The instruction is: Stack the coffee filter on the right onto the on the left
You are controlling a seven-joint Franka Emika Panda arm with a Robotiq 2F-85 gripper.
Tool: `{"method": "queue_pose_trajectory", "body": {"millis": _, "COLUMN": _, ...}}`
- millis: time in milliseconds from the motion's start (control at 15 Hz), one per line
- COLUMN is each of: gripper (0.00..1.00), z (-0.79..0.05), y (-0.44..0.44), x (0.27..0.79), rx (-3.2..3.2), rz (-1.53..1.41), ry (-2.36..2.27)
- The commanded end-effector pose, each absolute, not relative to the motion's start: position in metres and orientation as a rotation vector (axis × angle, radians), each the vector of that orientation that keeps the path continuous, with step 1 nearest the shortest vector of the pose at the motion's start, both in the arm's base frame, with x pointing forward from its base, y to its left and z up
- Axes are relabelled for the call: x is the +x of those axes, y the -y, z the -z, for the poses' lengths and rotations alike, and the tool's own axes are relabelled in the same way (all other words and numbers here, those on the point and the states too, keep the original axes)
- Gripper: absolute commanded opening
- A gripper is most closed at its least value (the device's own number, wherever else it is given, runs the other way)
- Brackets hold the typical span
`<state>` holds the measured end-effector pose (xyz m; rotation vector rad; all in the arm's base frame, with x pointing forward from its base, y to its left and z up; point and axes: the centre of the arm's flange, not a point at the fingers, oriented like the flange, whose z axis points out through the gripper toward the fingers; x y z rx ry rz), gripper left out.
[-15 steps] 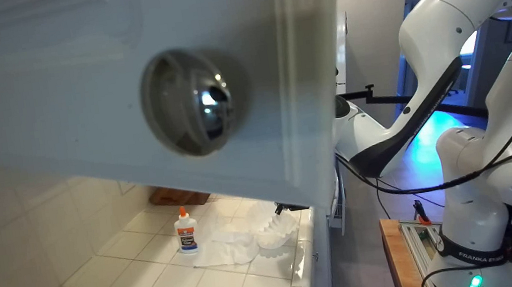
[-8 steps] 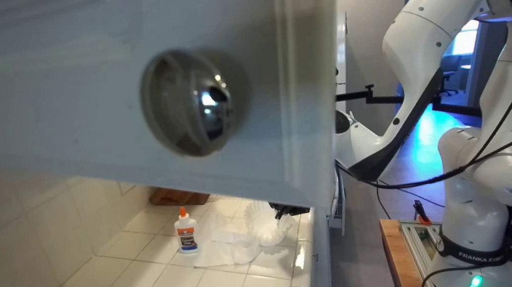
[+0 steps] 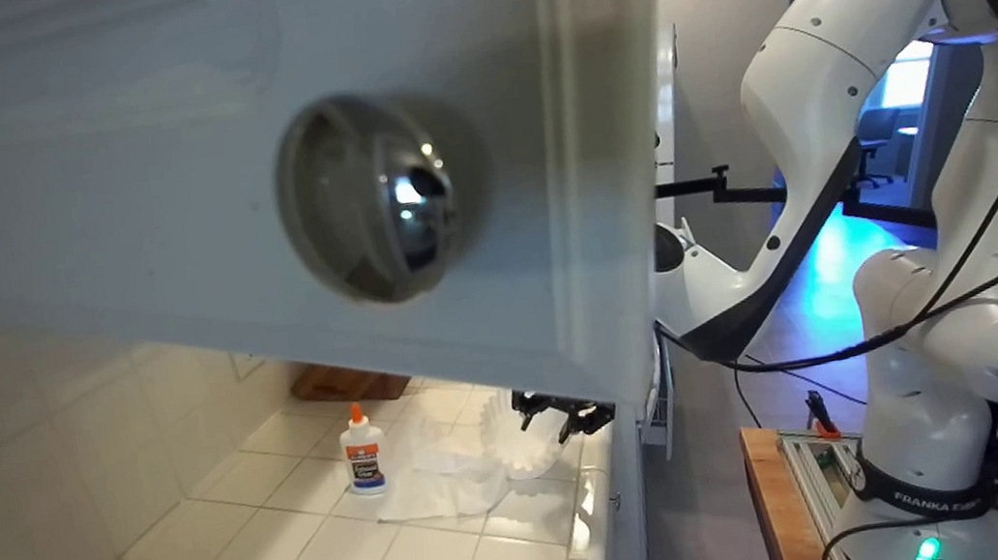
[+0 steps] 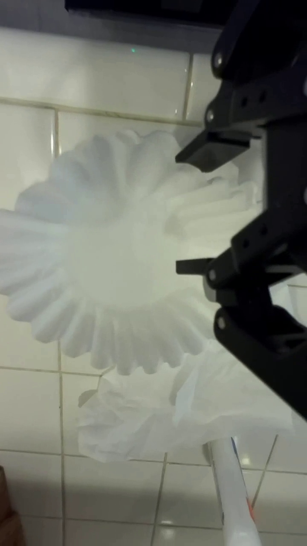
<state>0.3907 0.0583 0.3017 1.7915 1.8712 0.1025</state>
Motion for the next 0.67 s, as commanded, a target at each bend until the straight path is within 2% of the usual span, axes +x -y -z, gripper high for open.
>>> {"method": "queue_pose_trajectory", "body": {"millis": 0, "gripper": 0.88, "z": -0.340, "y": -0.059, "x": 0.342, "rx": 1.846, "rz": -0.124, "ry": -1.843}}
{"method": "queue_pose_trajectory", "body": {"millis": 133, "gripper": 0.99, "z": -0.358, "y": -0.062, "x": 0.341, "rx": 1.958, "rz": -0.155, "ry": -1.810}}
{"method": "queue_pose_trajectory", "body": {"millis": 600, "gripper": 1.00, "z": -0.408, "y": -0.063, "x": 0.335, "rx": 2.485, "rz": -0.067, "ry": -1.499}}
